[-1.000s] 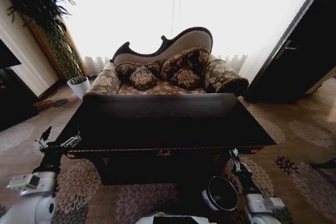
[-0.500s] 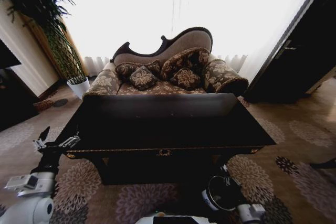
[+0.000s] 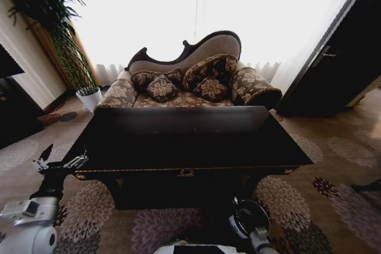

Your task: Move to the front of the table and place the trash on the table into the trash bin.

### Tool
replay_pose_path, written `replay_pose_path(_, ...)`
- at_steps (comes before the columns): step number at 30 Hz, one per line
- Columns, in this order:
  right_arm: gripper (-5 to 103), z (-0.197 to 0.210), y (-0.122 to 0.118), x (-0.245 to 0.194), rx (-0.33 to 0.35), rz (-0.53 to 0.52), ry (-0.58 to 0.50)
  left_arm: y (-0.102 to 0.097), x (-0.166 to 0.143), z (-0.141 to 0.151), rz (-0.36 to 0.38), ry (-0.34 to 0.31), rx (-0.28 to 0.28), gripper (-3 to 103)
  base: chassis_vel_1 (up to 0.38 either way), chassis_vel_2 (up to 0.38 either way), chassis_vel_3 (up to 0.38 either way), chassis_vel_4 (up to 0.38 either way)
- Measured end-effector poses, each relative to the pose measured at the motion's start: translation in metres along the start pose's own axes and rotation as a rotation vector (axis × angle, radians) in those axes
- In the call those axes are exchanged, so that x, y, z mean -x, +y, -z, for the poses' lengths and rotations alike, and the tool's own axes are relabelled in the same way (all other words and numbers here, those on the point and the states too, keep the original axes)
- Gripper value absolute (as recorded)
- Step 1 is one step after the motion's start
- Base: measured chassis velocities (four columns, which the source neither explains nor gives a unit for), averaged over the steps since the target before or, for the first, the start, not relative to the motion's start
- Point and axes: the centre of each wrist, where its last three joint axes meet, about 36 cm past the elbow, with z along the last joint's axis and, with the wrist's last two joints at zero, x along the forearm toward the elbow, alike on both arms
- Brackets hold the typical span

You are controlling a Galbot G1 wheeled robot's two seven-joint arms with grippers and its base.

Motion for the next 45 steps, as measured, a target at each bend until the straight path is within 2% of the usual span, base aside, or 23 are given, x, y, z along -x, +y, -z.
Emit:
replay_pose_path(2, -2, -0.007, -0.014, 0.003, -0.031, -0.037, 0.039, 0.001, -0.001, 0.000, 0.003, 0.001, 0.003, 100, 0.000, 0.000, 0.000, 0.000)
replay_pose_path(3, 3, -0.009, -0.022, 0.004, -0.048, -0.057, 0.059, 0.001, -0.001, 0.000, 0.004, 0.002, 0.004, 100, 0.000, 0.000, 0.000, 0.000)
replay_pose_path(5, 3, -0.010, -0.028, 0.005, -0.061, -0.069, 0.072, 0.002, -0.001, 0.000, 0.004, 0.003, 0.005, 100, 0.000, 0.000, 0.000, 0.000)
replay_pose_path(9, 24, -0.013, -0.047, 0.011, -0.098, -0.102, 0.116, 0.001, -0.003, 0.000, 0.006, 0.007, 0.006, 100, 0.000, 0.000, 0.000, 0.000)
replay_pose_path(10, 24, -0.013, -0.047, 0.011, -0.098, -0.102, 0.116, 0.001, -0.003, 0.000, 0.006, 0.007, 0.006, 100, 0.000, 0.000, 0.000, 0.000)
replay_pose_path(12, 35, -0.015, -0.048, 0.015, -0.106, -0.116, 0.139, 0.000, -0.004, 0.001, 0.005, 0.010, 0.010, 100, 0.000, 0.000, 0.000, 0.000)
replay_pose_path(14, 35, -0.015, -0.048, 0.016, -0.107, -0.117, 0.146, 0.001, -0.005, 0.001, 0.005, 0.011, 0.012, 100, 0.000, 0.000, 0.000, 0.000)
replay_pose_path(15, 45, -0.015, -0.047, 0.016, -0.109, -0.117, 0.157, 0.001, -0.006, 0.002, 0.005, 0.012, 0.015, 100, 0.000, 0.000, 0.000, 0.000)
replay_pose_path(18, 51, -0.016, -0.046, 0.016, -0.112, -0.114, 0.165, 0.002, -0.007, 0.003, 0.007, 0.013, 0.020, 100, 0.000, 0.000, 0.000, 0.000)
replay_pose_path(21, 67, -0.017, -0.047, 0.013, -0.115, -0.109, 0.171, 0.003, -0.008, 0.004, 0.007, 0.013, 0.023, 100, 0.000, 0.000, 0.000, 0.000)
replay_pose_path(24, 78, -0.015, -0.047, 0.010, -0.107, -0.100, 0.165, 0.002, -0.008, 0.005, 0.007, 0.011, 0.023, 100, 0.000, 0.000, 0.000, 0.000)
replay_pose_path(26, 78, -0.013, -0.046, 0.010, -0.097, -0.095, 0.158, 0.002, -0.008, 0.005, 0.006, 0.010, 0.022, 100, 0.000, 0.000, 0.000, 0.000)
replay_pose_path(27, 89, -0.006, -0.043, 0.007, -0.055, -0.080, 0.131, 0.001, -0.008, 0.006, 0.005, 0.009, 0.022, 100, 0.000, 0.000, 0.000, 0.000)
replay_pose_path(28, 89, -0.006, -0.043, 0.007, -0.055, -0.080, 0.131, 0.001, -0.008, 0.006, 0.005, 0.009, 0.022, 100, 0.000, 0.000, 0.000, 0.000)
replay_pose_path(30, 97, 0.015, -0.037, 0.005, 0.008, -0.036, 0.046, 0.001, -0.008, 0.006, 0.004, 0.008, 0.022, 100, 0.000, 0.000, 0.000, 0.000)
replay_pose_path(32, 99, 0.021, -0.038, 0.003, 0.007, -0.012, 0.008, 0.001, -0.008, 0.007, 0.004, 0.007, 0.023, 100, 0.000, 0.000, 0.000, 0.000)
replay_pose_path(35, 100, 0.039, -0.047, -0.009, -0.037, 0.073, -0.083, 0.002, -0.008, 0.007, 0.004, 0.006, 0.021, 100, 0.000, 0.000, 0.000, 0.000)
replay_pose_path(41, 100, 0.056, -0.055, -0.043, -0.023, 0.107, -0.129, 0.003, -0.007, 0.007, 0.007, 0.003, 0.019, 100, 0.000, 0.000, 0.000, 0.000)
replay_pose_path(45, 100, 0.070, -0.073, -0.084, -0.033, 0.113, -0.155, 0.002, -0.005, 0.004, 0.009, 0.001, 0.009, 100, 0.000, 0.000, 0.000, 0.000)
